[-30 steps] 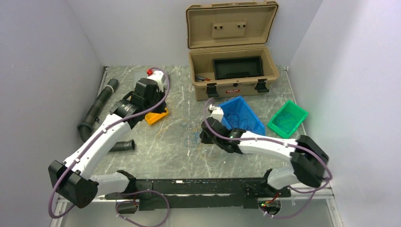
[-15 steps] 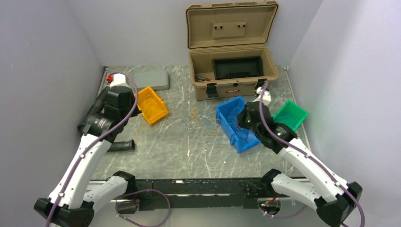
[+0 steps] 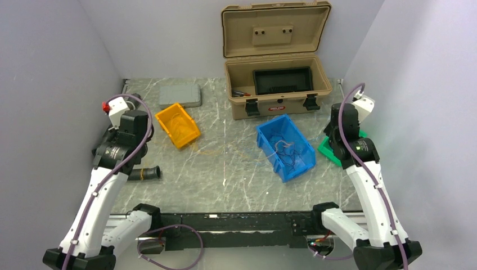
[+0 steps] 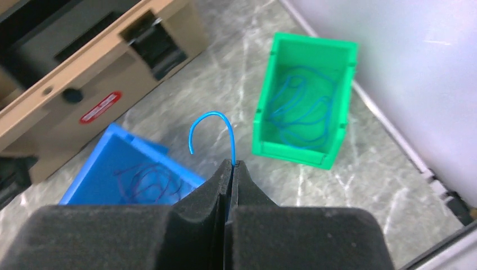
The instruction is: Untangle the cables
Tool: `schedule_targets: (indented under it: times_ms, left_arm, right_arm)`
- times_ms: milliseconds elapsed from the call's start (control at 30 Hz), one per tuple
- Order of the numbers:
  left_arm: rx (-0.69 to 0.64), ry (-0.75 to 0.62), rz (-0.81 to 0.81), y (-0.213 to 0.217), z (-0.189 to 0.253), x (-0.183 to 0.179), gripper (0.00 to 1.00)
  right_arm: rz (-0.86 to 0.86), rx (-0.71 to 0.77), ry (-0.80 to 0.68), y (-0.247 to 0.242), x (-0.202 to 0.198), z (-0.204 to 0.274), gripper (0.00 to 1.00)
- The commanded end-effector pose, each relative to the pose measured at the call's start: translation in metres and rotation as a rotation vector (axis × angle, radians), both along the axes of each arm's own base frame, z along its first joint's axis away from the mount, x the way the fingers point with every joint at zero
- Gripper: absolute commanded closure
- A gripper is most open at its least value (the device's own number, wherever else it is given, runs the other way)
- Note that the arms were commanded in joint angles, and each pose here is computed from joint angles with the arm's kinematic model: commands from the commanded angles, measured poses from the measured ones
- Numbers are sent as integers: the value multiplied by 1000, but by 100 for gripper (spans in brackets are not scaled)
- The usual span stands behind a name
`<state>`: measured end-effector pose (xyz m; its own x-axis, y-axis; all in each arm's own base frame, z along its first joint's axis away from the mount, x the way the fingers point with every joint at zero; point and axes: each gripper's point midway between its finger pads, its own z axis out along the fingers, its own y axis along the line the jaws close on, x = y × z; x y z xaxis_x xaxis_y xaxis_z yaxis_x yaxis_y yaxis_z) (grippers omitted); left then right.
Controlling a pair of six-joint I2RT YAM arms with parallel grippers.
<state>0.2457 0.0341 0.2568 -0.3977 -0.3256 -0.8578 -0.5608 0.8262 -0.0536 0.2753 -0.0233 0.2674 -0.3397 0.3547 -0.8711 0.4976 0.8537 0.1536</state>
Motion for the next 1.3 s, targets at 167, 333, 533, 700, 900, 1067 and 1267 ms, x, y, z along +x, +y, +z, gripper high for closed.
schedule_targets:
  times_ms: [167, 333, 533, 700, 900, 1067, 1267]
  left_arm:
    - [38, -134, 228, 41, 26, -31, 100]
    - [25, -169, 96, 26, 21, -17, 100]
    - [84, -101, 210, 44, 17, -30, 100]
    - [54, -134, 146, 35, 20, -24, 100]
    - [-65, -268, -768, -102, 33, 9, 54]
    - [-166, -250, -953, -140, 21, 12, 20]
    - [-261, -271, -1235, -215, 22, -1, 4]
  right_arm:
    - [-367, -14, -81, -73, -9, 51, 100]
    - [-340, 25, -142, -73, 3, 70, 100]
    - [-576, -16, -142, -113, -22, 88, 100]
    - [-673, -41, -168, -127, -35, 99, 100]
    - [-125, 43, -316, -59, 6, 131, 100]
    - [302, 164, -429, 17, 15, 164, 100]
    - [544, 302, -417, 63, 23, 180, 100]
